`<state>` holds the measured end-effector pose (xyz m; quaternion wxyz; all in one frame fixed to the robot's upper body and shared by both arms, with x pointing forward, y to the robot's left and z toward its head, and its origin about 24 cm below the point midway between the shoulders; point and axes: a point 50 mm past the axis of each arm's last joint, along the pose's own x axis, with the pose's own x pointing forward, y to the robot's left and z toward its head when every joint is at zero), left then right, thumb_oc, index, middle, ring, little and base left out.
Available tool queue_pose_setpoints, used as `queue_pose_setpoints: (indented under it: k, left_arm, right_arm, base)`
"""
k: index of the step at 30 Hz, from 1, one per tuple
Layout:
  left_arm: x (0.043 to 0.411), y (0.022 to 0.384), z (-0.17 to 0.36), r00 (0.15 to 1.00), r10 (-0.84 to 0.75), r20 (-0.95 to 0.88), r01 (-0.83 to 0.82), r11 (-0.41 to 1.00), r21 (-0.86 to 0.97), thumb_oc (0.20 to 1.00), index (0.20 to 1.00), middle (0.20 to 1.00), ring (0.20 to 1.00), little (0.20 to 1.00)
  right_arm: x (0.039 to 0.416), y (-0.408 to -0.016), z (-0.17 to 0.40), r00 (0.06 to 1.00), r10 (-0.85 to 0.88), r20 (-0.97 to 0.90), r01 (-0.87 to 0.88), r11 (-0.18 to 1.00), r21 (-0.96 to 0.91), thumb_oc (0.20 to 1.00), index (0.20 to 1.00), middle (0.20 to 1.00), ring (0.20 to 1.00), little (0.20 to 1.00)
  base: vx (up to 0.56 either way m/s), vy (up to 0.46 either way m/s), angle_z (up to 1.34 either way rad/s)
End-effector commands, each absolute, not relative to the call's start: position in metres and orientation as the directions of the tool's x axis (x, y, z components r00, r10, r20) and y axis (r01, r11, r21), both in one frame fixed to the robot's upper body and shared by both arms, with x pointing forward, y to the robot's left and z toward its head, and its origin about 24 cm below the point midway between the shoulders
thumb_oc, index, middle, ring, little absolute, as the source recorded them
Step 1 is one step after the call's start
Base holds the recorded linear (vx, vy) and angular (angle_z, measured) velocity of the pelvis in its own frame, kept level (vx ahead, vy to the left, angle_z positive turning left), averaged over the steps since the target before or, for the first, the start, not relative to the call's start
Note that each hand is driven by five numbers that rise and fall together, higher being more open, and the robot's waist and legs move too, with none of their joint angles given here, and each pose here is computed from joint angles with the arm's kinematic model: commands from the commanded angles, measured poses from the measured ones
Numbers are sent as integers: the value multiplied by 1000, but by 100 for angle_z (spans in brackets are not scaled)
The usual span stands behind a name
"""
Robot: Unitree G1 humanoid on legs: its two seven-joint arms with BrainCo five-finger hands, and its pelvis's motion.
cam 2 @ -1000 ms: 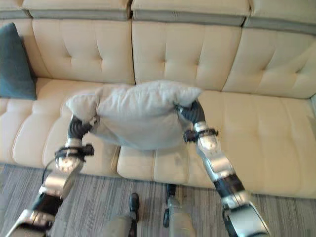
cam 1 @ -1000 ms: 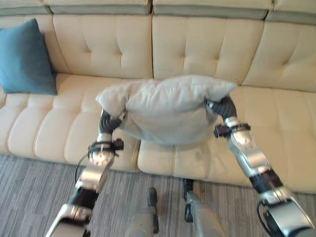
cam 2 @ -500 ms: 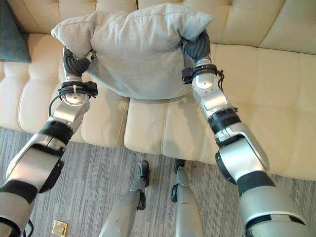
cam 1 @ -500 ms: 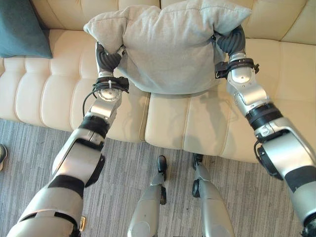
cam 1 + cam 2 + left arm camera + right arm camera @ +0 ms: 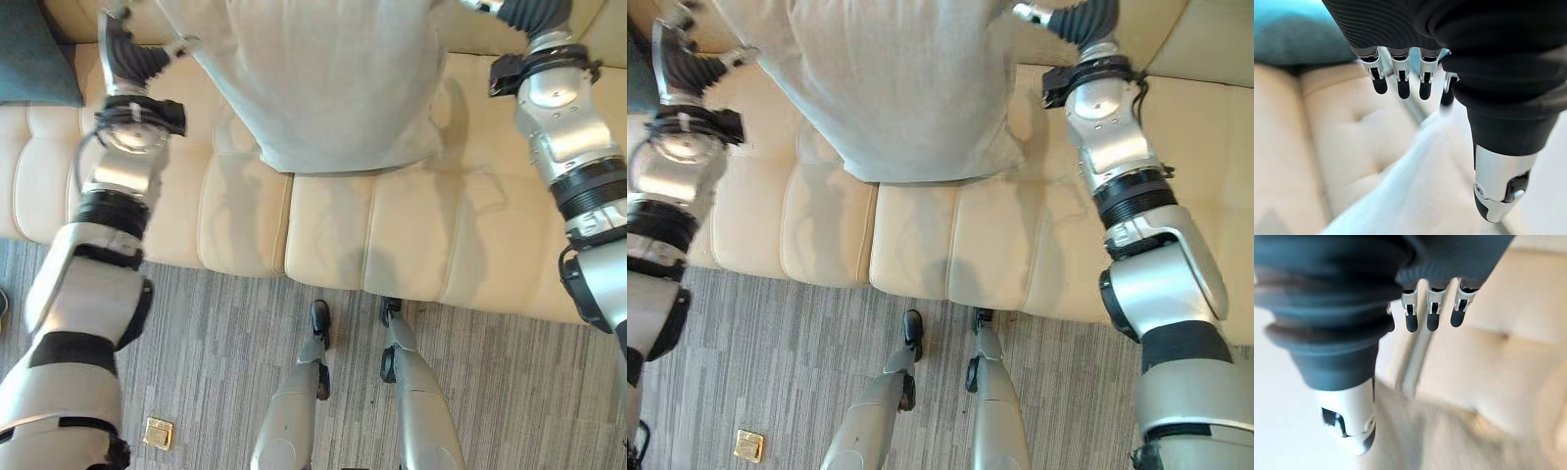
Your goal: Pick up all the scattered cushions and arrange them neatly on the sofa.
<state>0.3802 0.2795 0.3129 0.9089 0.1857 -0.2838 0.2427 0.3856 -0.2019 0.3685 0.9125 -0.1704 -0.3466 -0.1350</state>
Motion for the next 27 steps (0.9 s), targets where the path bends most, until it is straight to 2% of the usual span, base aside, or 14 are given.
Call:
queue_pose_setpoints:
  k: [1,7,9,12,14,16,17,18,19,20,22,23,25,27]
  left_arm:
    - [362,317,294,719,342,605,-602,740,298,1000,1000,1000,1000,1000]
    - [340,331,232,759,377,531,-567,784,253,1000,1000,1000,1000,1000]
    - [318,328,182,819,351,454,-496,831,253,1000,1000,1000,1000,1000]
    - [299,325,143,870,335,362,-439,860,261,1000,1000,1000,1000,1000]
    - [266,320,87,920,340,193,-380,893,240,1000,1000,1000,1000,1000]
    - [252,319,68,931,343,126,-364,900,240,1000,1000,1000,1000,1000]
    - [229,318,39,939,343,7,-332,903,272,1000,1000,1000,1000,1000]
    - [216,313,18,939,334,-83,-297,909,291,1000,1000,1000,1000,1000]
    - [216,313,18,939,334,-83,-297,909,292,1000,1000,1000,1000,1000]
    - [191,306,-12,919,332,-214,-271,924,269,1000,1000,1000,1000,1000]
    - [171,294,-38,894,295,-338,-207,939,273,1000,1000,1000,1000,1000]
    - [171,294,-38,893,295,-338,-207,939,274,1000,1000,1000,1000,1000]
    - [149,288,-67,834,289,-471,-160,942,295,1000,1000,1000,1000,1000]
    - [149,287,-70,828,275,-488,-129,941,312,1000,1000,1000,1000,1000]
  right_arm:
    - [377,-218,359,693,-122,711,344,922,-178,1000,1000,1000,1000,1000]
    - [358,-249,307,712,-152,685,343,927,-151,1000,1000,1000,1000,1000]
    - [336,-254,248,777,-102,621,290,934,-209,1000,1000,1000,1000,1000]
    - [315,-261,207,833,-78,548,259,930,-262,1000,1000,1000,1000,1000]
    - [283,-268,144,922,-72,381,191,940,-284,1000,1000,1000,1000,1000]
    - [270,-271,120,951,-83,299,170,946,-278,1000,1000,1000,1000,1000]
    - [251,-277,81,986,-95,140,136,938,-318,1000,1000,1000,1000,1000]
    - [239,-279,58,993,-108,43,117,939,-325,1000,1000,1000,1000,1000]
    - [239,-279,58,993,-108,42,116,939,-324,1000,1000,1000,1000,1000]
    - [220,-282,27,988,-117,-104,68,918,-390,1000,1000,1000,1000,1000]
    - [204,-281,-2,963,-133,-234,22,906,-423,1000,1000,1000,1000,1000]
    - [204,-281,-2,963,-133,-234,22,906,-423,1000,1000,1000,1000,1000]
    - [190,-274,-32,926,-140,-351,-18,911,-411,1000,1000,1000,1000,1000]
    - [190,-270,-38,918,-132,-374,-41,906,-421,1000,1000,1000,1000,1000]
  base:
    - [11,18,-20]
    - [19,19,-1]
    - [73,24,1]
    - [63,16,-2]
    - [100,26,-4]
    - [46,42,-5]
    - [43,81,-11]
    - [28,64,-15]
    - [-37,68,-19]
    - [-77,63,-25]
    - [-116,71,-24]
    - [-190,80,-16]
    - [-203,68,-30]
    - [-279,19,-44]
